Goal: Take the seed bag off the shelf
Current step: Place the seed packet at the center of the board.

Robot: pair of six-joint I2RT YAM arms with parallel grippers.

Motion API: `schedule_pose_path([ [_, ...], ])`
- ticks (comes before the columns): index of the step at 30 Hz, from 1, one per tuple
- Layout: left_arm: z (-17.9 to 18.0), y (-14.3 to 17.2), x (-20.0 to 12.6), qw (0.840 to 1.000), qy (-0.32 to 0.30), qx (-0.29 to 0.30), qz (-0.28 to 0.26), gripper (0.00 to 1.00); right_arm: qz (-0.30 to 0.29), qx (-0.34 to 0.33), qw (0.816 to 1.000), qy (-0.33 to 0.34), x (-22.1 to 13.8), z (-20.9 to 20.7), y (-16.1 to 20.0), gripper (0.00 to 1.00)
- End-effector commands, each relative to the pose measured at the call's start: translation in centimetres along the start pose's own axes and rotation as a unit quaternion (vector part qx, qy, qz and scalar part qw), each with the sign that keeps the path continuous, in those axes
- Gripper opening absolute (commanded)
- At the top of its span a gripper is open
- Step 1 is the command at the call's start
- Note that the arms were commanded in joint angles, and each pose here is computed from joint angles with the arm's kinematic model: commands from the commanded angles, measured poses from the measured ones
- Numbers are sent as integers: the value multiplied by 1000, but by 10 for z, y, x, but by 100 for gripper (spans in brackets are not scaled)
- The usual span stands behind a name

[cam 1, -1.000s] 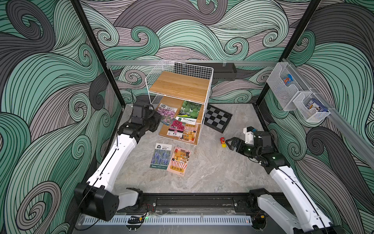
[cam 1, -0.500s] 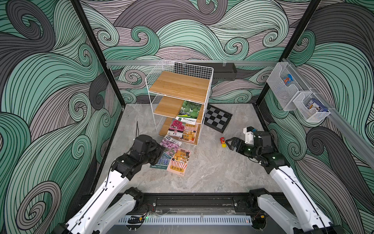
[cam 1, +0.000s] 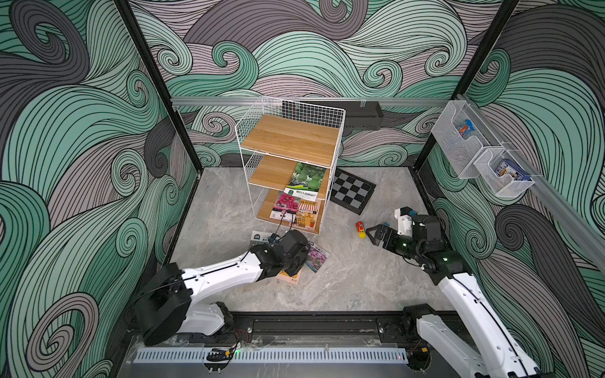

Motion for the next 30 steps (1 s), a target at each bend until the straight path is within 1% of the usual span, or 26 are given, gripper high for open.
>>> schedule_pose_path([
  [1, -41, 2, 16, 998, 52, -23, -13, 0, 8, -9, 1000, -1, -1, 0, 4, 99],
  [2, -41, 5, 21, 999, 45, -24, -11, 2, 9, -9, 1000, 1, -1, 0, 4, 99],
  [3, -42, 6, 24, 999, 40, -26, -8, 6, 9, -10, 1000, 1, -1, 0, 4, 99],
  [6, -37, 12, 28, 999, 14, -30, 6, 31, 9, -14, 1000, 0, -2, 1, 4, 99],
  [9, -25, 18, 19, 999, -30, -18, 28, 59, 9, -16, 1000, 3, -1, -1, 4, 99],
  [10, -20, 21, 15, 998, -42, -15, 37, 66, 10, -17, 1000, 4, 0, -1, 4, 99],
  [11, -16, 23, 12, 998, -50, -12, 44, 70, 10, -17, 1000, 5, 0, -1, 4, 99],
  [12, -11, 26, 7, 997, -56, -11, 51, 72, 11, -17, 1000, 7, 1, -1, 3, 99],
  [16, -2, 35, -12, 995, -58, 1, 81, 73, 13, -20, 1000, 13, 4, -1, 0, 99],
  [18, -4, 37, -30, 993, -58, 20, 96, 73, 13, -20, 1000, 12, 5, 1, -2, 99],
  [21, -5, 32, -55, 992, -60, 51, 95, 73, 11, -19, 1000, 11, 8, 2, -4, 99],
  [23, -7, 21, -70, 994, -52, 62, 75, 75, 12, -19, 1000, 10, 9, 3, -5, 99],
  [24, -11, 14, -77, 995, -42, 70, 55, 76, 12, -19, 1000, 10, 10, 3, -6, 99],
  [27, -22, -17, -96, 996, -21, 79, -20, 80, 13, -17, 1000, 11, 12, 3, -6, 99],
  [30, -38, -51, -108, 995, 5, 75, -66, 84, 13, -15, 1000, 11, 12, 3, -7, 99],
])
Point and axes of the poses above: each gripper's point midway between its finger pads, its own x axis out along the fingers, its own z axis along the line the jaws close on, y = z × x, the point moved 3 cm from there along -x, back along the fingers, and after that the axes turned 12 degrees about x, right-handed, at the moved point
